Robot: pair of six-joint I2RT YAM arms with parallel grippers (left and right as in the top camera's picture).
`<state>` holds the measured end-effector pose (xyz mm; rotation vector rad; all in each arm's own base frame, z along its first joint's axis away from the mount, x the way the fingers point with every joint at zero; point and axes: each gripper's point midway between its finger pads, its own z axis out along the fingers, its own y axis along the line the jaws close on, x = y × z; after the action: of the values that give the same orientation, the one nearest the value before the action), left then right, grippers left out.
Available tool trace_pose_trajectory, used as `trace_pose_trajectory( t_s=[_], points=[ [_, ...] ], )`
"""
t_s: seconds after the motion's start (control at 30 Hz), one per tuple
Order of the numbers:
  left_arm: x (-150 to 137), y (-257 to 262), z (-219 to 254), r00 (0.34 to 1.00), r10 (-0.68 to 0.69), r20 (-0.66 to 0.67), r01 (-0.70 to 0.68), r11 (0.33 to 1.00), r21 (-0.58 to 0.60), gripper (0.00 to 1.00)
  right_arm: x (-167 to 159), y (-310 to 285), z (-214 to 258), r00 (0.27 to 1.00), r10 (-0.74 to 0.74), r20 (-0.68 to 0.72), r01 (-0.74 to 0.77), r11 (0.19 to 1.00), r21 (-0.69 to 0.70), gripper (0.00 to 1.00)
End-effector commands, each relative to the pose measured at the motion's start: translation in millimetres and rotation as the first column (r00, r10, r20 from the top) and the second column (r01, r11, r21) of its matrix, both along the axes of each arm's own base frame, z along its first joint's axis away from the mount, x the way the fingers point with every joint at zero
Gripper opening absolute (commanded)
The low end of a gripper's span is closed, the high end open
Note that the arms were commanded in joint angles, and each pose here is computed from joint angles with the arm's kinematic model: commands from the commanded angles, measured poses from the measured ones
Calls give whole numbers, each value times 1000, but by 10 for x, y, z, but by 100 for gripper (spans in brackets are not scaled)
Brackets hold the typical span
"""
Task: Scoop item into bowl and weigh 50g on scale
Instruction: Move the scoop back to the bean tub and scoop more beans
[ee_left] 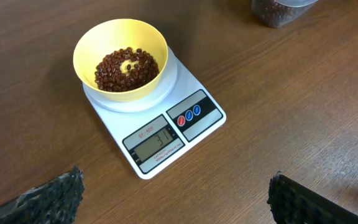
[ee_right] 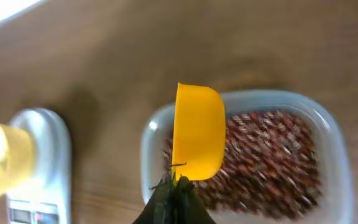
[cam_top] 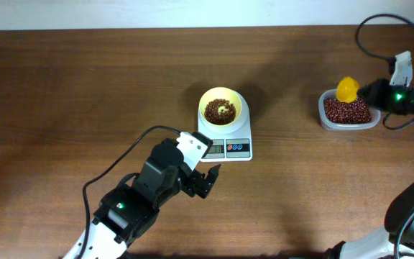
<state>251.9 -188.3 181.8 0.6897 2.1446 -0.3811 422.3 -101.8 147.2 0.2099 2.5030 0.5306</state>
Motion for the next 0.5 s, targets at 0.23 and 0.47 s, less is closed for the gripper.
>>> trace_pose_trajectory(
  t_s=[0.23, 0.47],
  points=[
    [-8, -4, -10, 1000, -17, 4, 17, 1000, 8, 99, -187, -371, -234, 989, -50, -143, -3, 938, -347, 4],
    [-13, -1, -18, 1000, -17, 0, 17, 1000, 10, 99, -219, 122, -645, 966, 60, -253, -143, 935, -325, 4]
  ],
)
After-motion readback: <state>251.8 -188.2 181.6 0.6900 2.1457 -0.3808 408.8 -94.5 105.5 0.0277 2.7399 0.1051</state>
